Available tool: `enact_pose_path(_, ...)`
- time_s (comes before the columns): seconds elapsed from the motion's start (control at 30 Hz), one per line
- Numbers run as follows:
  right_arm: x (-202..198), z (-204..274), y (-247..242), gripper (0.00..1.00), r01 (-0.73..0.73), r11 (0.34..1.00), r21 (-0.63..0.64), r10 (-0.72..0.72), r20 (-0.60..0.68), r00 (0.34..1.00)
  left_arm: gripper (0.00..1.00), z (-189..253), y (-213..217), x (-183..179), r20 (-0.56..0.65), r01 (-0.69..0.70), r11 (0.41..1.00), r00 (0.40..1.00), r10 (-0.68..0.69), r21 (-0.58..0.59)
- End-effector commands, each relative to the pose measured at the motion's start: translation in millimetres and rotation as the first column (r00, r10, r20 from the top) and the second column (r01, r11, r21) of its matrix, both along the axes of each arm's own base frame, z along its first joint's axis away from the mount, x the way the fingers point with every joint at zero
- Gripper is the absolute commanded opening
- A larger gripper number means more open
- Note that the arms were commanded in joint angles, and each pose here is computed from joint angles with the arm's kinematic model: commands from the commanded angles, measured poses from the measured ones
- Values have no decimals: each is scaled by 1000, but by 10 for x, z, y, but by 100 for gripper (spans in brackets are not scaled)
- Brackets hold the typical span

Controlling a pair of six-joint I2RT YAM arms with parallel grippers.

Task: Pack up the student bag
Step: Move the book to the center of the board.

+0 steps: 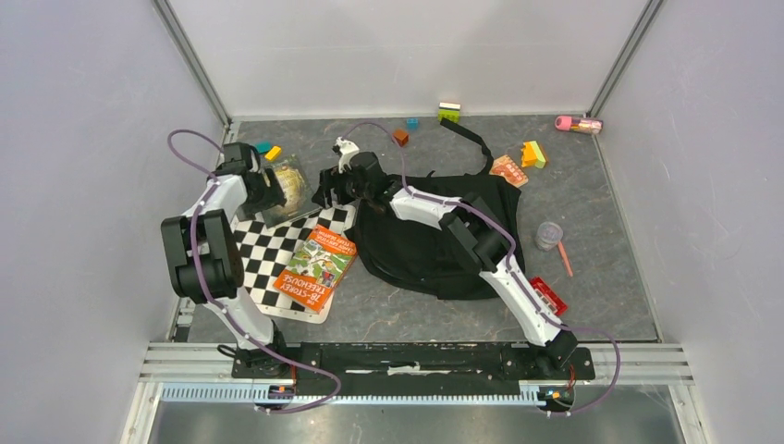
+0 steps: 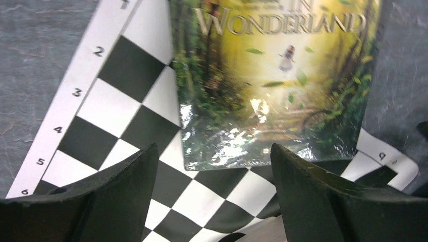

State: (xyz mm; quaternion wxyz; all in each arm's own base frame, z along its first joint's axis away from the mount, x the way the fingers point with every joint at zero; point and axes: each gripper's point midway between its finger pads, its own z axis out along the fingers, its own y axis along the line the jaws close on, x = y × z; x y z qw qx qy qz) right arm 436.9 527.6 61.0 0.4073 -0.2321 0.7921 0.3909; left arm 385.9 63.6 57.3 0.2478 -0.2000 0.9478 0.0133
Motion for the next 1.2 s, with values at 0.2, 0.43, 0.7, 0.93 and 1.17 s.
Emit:
enact_pose_path(0.2,3,79,449,84,-8,977,215,20,-56,998,92,-29,151,193,53,-123,989,990,128,-87)
enact_pose_path(0.43,-120,-41,593,84,-30,976,217,43,-59,997,90,-177,33,240,31,-96,983,994,102,-154)
enact_pose_path(0.7,-263,44,752,82,-76,950,304,103,-73,992,74,-104,-156,287,83,-35,970,995,57,-242)
enact_pose_path(0.93,-488,627,734,74,-158,916,369,170,-1,985,64,239,-226,220,183,-7,968,982,55,-253)
enact_pose_path(1.17,-779,1159,589,64,-224,889,399,221,53,974,61,536,-454,70,266,46,940,963,49,-339)
